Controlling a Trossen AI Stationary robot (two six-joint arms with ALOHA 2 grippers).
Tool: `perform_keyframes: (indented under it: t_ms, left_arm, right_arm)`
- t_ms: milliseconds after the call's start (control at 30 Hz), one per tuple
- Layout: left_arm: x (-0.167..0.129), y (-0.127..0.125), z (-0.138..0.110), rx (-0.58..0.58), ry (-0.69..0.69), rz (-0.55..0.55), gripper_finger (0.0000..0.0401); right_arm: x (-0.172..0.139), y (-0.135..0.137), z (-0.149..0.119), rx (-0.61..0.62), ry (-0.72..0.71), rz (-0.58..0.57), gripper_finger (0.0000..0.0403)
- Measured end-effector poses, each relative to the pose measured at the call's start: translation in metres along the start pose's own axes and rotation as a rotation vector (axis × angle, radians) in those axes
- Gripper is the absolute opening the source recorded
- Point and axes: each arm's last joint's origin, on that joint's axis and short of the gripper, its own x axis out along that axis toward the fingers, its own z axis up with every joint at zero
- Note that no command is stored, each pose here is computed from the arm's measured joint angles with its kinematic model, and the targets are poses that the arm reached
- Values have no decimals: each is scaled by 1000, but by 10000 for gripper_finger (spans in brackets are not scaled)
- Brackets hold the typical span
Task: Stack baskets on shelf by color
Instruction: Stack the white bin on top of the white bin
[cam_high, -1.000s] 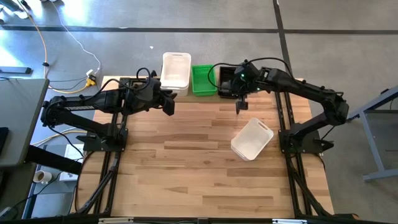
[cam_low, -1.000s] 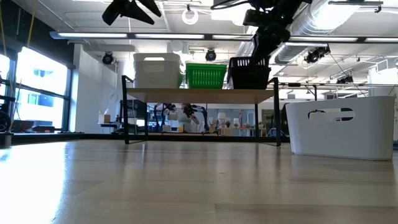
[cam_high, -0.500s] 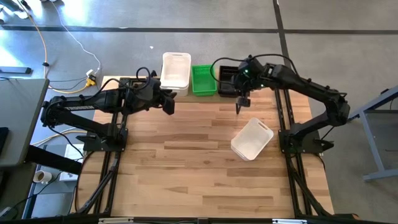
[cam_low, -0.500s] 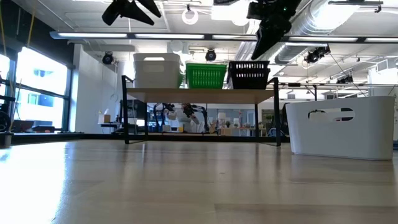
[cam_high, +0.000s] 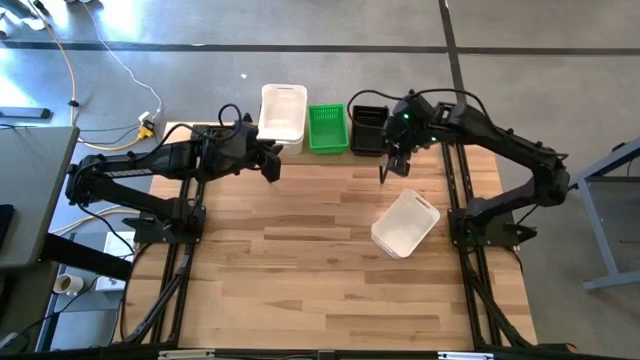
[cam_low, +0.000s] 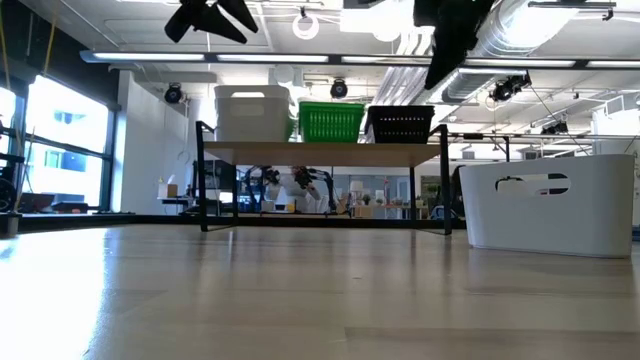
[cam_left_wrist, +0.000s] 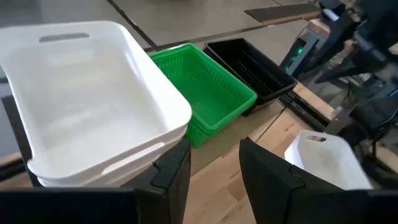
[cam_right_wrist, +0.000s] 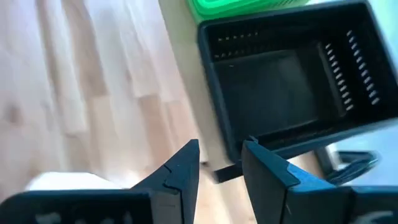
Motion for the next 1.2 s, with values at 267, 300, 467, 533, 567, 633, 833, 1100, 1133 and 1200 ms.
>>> perform_keyframes:
  t_ms: [267, 300, 467, 533, 567, 633, 833, 1100, 1133, 1200]
  left_arm:
    - [3, 3, 2, 148, 31, -41, 127]
    - [3, 3, 2, 167, 36, -49, 127]
    - [3, 2, 1, 261, 67, -115, 127]
    - [3, 2, 0, 306, 77, -134, 127]
    - [3, 2, 0, 327, 81, -146, 127]
    - [3, 1, -1, 366, 86, -168, 127]
    - [2, -1, -2, 430, 117, -267, 127]
    - [1, -2, -5, 466, 161, -340, 127]
    - [1, -2, -5, 467, 162, -345, 127]
    - [1, -2, -5, 476, 163, -352, 127]
  right_arm:
    - [-16, 26, -9, 396, 57, 63, 107]
    - [-16, 30, -11, 458, 80, 68, 107]
    - [-17, 57, -14, 691, 159, 95, 107]
    - [-19, 68, -14, 756, 171, 103, 107]
    - [-20, 74, -14, 792, 176, 105, 107]
    - [-21, 84, -15, 857, 183, 97, 107]
    - [-28, 112, -27, 1012, 227, 2, 107]
    - [-42, 137, -52, 1173, 283, -181, 107]
    - [-44, 140, -55, 1190, 287, -199, 107]
    - [-47, 145, -59, 1218, 277, -224, 107]
